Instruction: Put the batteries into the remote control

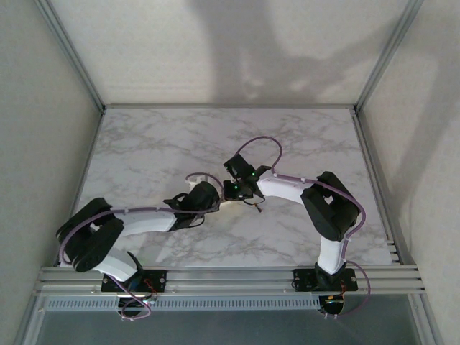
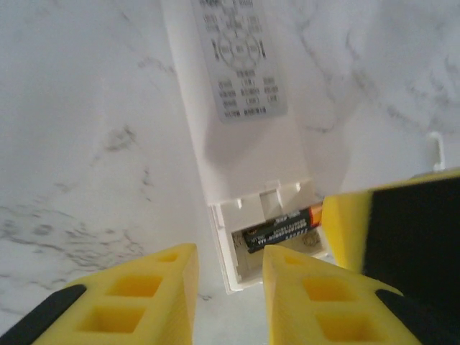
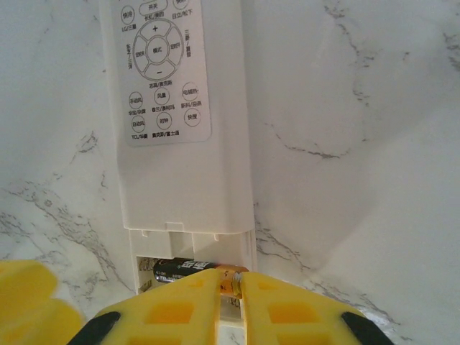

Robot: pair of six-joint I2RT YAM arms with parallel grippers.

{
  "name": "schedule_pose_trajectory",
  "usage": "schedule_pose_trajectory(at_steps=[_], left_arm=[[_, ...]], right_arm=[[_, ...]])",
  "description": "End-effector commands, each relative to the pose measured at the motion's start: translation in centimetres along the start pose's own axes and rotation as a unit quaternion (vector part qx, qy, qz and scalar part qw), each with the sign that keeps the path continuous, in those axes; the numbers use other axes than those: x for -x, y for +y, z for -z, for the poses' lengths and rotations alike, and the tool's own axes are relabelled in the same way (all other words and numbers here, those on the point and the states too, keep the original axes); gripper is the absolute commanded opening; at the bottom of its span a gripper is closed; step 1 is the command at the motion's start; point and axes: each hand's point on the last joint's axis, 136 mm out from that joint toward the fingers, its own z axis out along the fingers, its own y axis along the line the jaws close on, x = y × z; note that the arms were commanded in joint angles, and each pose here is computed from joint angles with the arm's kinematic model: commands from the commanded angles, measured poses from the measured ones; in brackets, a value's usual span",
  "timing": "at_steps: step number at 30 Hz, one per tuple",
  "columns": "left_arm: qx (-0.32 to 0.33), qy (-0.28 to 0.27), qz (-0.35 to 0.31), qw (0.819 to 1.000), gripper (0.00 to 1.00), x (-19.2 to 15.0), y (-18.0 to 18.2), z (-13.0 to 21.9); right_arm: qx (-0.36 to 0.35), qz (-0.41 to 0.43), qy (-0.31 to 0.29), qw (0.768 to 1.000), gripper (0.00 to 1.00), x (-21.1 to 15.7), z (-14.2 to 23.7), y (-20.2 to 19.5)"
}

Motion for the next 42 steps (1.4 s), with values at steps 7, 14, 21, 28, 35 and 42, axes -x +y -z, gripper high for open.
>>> schedule_pose_trajectory(at_steps=[7, 14, 21, 28, 35, 42], left_arm=[[0.014, -0.013, 0.011, 1.0, 0.3, 0.9, 1.8, 0.6], [0.0, 0.021, -0.001, 1.0, 0.27, -0.7, 1.2, -0.8], [0.002, 0.032, -0.004, 0.999, 0.26, -1.3, 1.2, -1.8], [0.005, 0.035, -0.008, 0.999, 0.26, -1.4, 1.0, -2.4], [0.009, 0.039, -0.01, 0.999, 0.26, -1.8, 1.2, -2.9], [0.024, 0.037, -0.001, 0.999, 0.26, -1.9, 1.7, -3.3]], right_arm=[[0.025, 0.013, 0.011, 1.0, 0.18, -1.2, -1.0, 1.5], [0.028, 0.014, 0.011, 0.999, 0.19, -1.0, -0.9, 1.7], [0.03, 0.013, 0.012, 0.999, 0.19, -1.1, -0.9, 1.7], [0.033, 0.013, 0.012, 0.999, 0.19, -1.0, -0.9, 1.9], [0.034, 0.012, 0.012, 0.999, 0.19, -1.1, -0.9, 1.9], [0.038, 0.01, 0.013, 0.999, 0.21, -1.2, -1.0, 2.0]])
